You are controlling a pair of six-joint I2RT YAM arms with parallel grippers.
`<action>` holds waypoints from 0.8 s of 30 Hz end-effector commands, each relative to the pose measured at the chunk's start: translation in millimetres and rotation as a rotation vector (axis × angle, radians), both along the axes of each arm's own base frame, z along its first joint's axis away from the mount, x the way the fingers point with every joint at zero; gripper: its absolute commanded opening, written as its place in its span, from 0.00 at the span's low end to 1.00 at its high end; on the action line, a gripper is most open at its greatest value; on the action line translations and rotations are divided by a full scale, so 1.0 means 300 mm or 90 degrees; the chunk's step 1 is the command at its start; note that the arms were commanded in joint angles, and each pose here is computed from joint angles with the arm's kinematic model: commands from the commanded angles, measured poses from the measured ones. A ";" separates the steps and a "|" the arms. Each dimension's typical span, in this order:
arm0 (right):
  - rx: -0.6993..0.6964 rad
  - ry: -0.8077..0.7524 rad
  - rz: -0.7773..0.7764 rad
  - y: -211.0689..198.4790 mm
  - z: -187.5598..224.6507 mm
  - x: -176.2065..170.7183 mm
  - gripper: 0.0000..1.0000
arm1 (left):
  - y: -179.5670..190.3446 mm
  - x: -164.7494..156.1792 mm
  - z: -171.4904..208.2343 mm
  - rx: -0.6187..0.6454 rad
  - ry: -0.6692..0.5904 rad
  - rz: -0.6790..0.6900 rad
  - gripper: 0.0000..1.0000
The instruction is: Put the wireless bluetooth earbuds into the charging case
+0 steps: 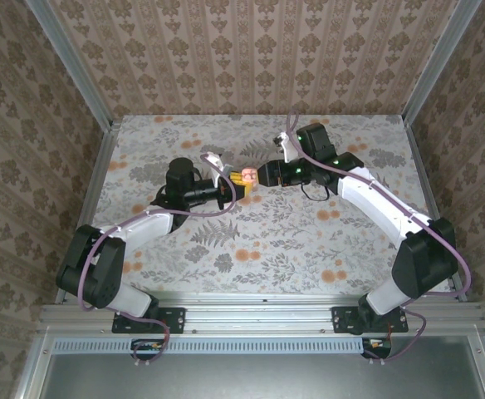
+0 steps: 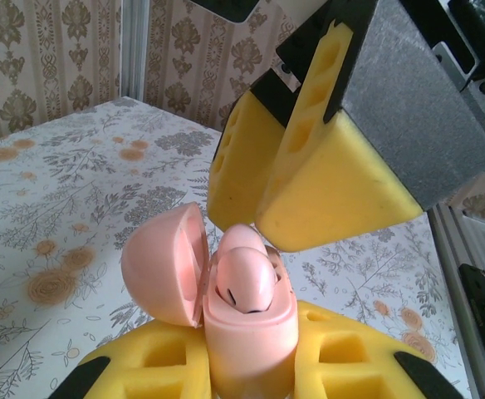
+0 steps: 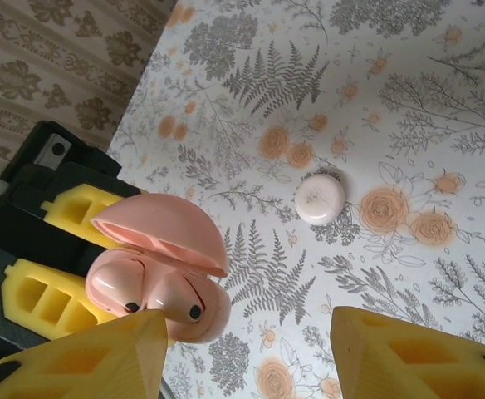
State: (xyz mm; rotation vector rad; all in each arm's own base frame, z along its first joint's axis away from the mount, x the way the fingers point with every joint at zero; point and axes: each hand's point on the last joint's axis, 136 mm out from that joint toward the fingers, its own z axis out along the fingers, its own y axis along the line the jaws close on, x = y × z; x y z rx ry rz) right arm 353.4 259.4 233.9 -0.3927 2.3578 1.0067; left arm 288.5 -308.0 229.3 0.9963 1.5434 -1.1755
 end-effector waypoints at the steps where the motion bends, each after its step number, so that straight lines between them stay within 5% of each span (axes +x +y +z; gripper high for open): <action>1: 0.044 -0.089 0.032 -0.002 0.103 -0.016 0.54 | 0.000 -0.017 0.075 -0.016 -0.045 -0.017 0.10; 6: 0.016 -0.182 0.087 -0.025 0.126 -0.062 0.58 | -0.002 -0.051 0.105 -0.029 -0.061 -0.051 0.10; 14: -0.025 -0.369 0.155 -0.085 0.191 -0.157 0.89 | 0.000 -0.129 0.152 -0.035 -0.101 -0.113 0.10; 20: -0.040 -0.510 0.262 -0.075 0.179 -0.247 0.93 | -0.010 -0.205 0.174 -0.027 -0.148 -0.168 0.11; 24: -0.020 -0.481 0.306 -0.045 0.174 -0.254 0.89 | -0.016 -0.254 0.180 -0.013 -0.171 -0.198 0.11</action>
